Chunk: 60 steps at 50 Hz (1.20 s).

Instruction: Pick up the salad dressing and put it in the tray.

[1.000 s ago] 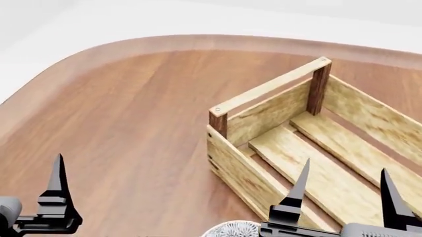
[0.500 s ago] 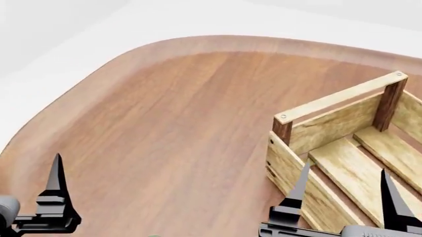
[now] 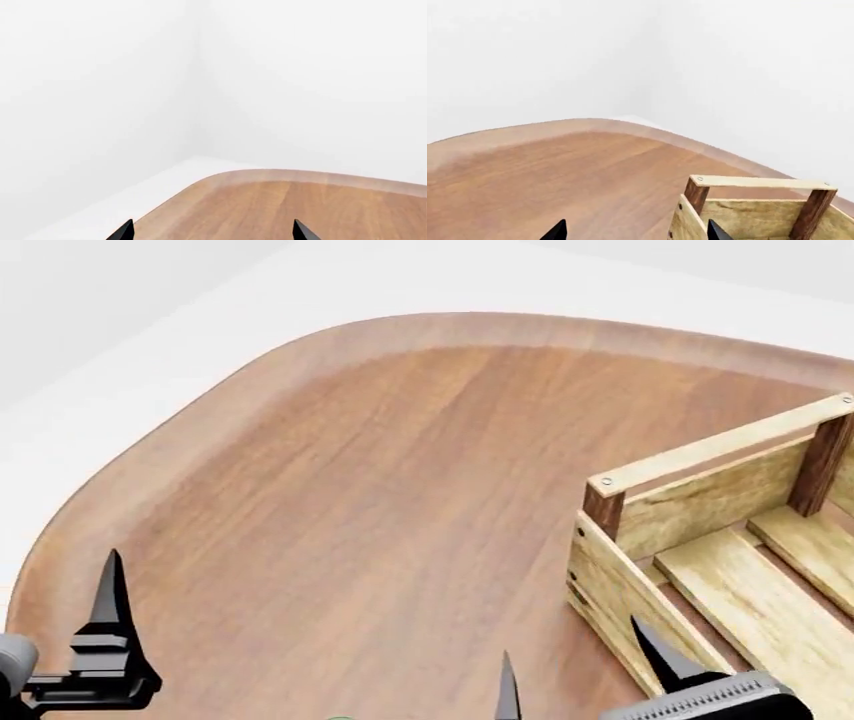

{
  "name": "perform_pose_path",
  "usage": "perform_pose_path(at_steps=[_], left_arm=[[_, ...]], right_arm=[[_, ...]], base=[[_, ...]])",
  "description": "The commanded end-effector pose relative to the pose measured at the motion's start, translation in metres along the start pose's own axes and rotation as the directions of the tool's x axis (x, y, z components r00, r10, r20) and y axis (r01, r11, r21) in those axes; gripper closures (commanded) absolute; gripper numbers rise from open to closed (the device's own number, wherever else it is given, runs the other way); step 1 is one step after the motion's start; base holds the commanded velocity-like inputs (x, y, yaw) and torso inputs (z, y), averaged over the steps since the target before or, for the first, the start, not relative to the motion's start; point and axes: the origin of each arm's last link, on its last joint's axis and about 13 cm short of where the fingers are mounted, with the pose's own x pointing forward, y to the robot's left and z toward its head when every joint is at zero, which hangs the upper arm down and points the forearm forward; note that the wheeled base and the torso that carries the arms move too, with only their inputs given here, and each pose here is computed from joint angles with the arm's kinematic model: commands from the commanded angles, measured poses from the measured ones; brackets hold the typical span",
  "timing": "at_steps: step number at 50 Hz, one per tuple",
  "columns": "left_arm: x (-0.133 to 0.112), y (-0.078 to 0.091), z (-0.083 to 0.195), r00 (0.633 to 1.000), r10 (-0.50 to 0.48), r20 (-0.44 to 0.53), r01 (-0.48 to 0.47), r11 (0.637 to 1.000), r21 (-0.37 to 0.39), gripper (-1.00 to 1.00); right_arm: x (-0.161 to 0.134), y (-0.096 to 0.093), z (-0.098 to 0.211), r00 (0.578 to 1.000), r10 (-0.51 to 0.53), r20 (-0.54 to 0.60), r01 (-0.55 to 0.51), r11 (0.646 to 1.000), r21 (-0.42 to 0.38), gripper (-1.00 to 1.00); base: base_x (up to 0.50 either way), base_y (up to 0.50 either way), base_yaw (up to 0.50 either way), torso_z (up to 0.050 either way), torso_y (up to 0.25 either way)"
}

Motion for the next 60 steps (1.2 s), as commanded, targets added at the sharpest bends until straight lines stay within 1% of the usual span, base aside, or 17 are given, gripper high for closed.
perform_pose_path(at_steps=[1,12,23,34,36,37,38,39,43,44,45,47,52,55,60], left_arm=[[0.000,0.000,-0.001,1.000,0.000,-0.002,0.000,1.000,0.000,-1.00],[0.000,0.000,-0.002,1.000,0.000,-0.004,0.000,1.000,0.001,-1.00],[-0.001,-0.001,-0.002,1.000,0.000,-0.005,0.001,1.000,0.003,-1.00],[-0.001,-0.001,-0.002,1.000,0.000,-0.004,0.000,1.000,0.003,-1.00],[-0.001,-0.001,-0.002,1.000,-0.001,-0.005,0.001,1.000,0.003,-1.00],[-0.001,-0.001,-0.002,1.000,-0.001,-0.005,0.001,1.000,0.003,-1.00],[-0.001,-0.001,-0.002,1.000,0.000,-0.005,0.000,1.000,0.003,-1.00],[-0.001,-0.001,-0.002,1.000,-0.001,-0.005,0.001,1.000,0.002,-1.00],[-0.001,-0.001,-0.002,1.000,-0.001,-0.006,0.001,1.000,0.003,-1.00],[-0.001,-0.001,-0.002,1.000,-0.001,-0.006,0.001,1.000,0.003,-1.00],[-0.001,-0.001,-0.002,1.000,-0.001,-0.006,0.001,1.000,0.002,-1.00],[-0.001,-0.001,-0.002,1.000,0.000,-0.007,0.000,1.000,0.002,-1.00],[-0.001,-0.001,-0.002,1.000,0.000,-0.007,0.000,1.000,0.002,-1.00],[-0.001,-0.001,-0.002,1.000,0.000,-0.006,0.000,1.000,0.002,-1.00],[-0.001,-0.001,-0.002,1.000,-0.001,-0.007,0.001,1.000,0.002,-1.00]], right_arm=[[-0.007,-0.003,-0.007,0.990,0.116,-0.077,-0.121,0.990,-0.066,-1.00],[-0.018,-0.006,-0.011,0.980,0.170,-0.104,-0.182,0.975,-0.125,-1.00],[-0.028,-0.002,-0.012,0.961,0.260,-0.092,-0.270,0.953,-0.137,-1.00],[-0.030,0.005,-0.015,0.935,0.346,-0.078,-0.352,0.931,-0.094,-1.00],[-0.029,0.009,-0.018,0.920,0.384,-0.077,-0.389,0.918,-0.081,-1.00],[-0.029,0.009,-0.018,0.920,0.384,-0.077,-0.389,0.918,-0.081,-1.00],[-0.029,0.012,-0.022,0.903,0.422,-0.087,-0.428,0.900,-0.078,-1.00],[-0.029,0.014,-0.025,0.895,0.436,-0.091,-0.443,0.894,-0.072,-1.00],[-0.023,0.016,-0.028,0.878,0.471,-0.084,-0.474,0.880,-0.015,-1.00],[-0.023,0.016,-0.028,0.878,0.471,-0.084,-0.474,0.880,-0.015,-1.00],[-0.022,0.018,-0.029,0.867,0.491,-0.082,-0.492,0.871,0.015,-1.00],[-0.021,0.020,-0.031,0.866,0.494,-0.084,-0.495,0.869,0.010,-1.00],[-0.014,0.025,-0.037,0.864,0.495,-0.095,-0.492,0.869,0.048,-1.00],[-0.012,0.029,-0.041,0.858,0.501,-0.110,-0.499,0.865,0.046,-1.00],[-0.007,0.031,-0.042,0.856,0.502,-0.121,-0.498,0.865,0.066,-1.00]], base=[[0.00,0.00,0.00,0.000,0.000],[0.00,0.00,0.00,0.000,0.000],[0.00,0.00,0.00,0.000,0.000],[0.00,0.00,0.00,0.000,0.000],[0.00,0.00,0.00,0.000,0.000],[0.00,0.00,0.00,0.000,0.000],[0.00,0.00,0.00,0.000,0.000],[0.00,0.00,0.00,0.000,0.000],[0.00,0.00,0.00,0.000,0.000],[0.00,0.00,0.00,0.000,0.000],[0.00,0.00,0.00,0.000,0.000],[0.00,0.00,0.00,0.000,0.000],[0.00,0.00,0.00,0.000,0.000],[0.00,0.00,0.00,0.000,0.000],[0.00,0.00,0.00,0.000,0.000]])
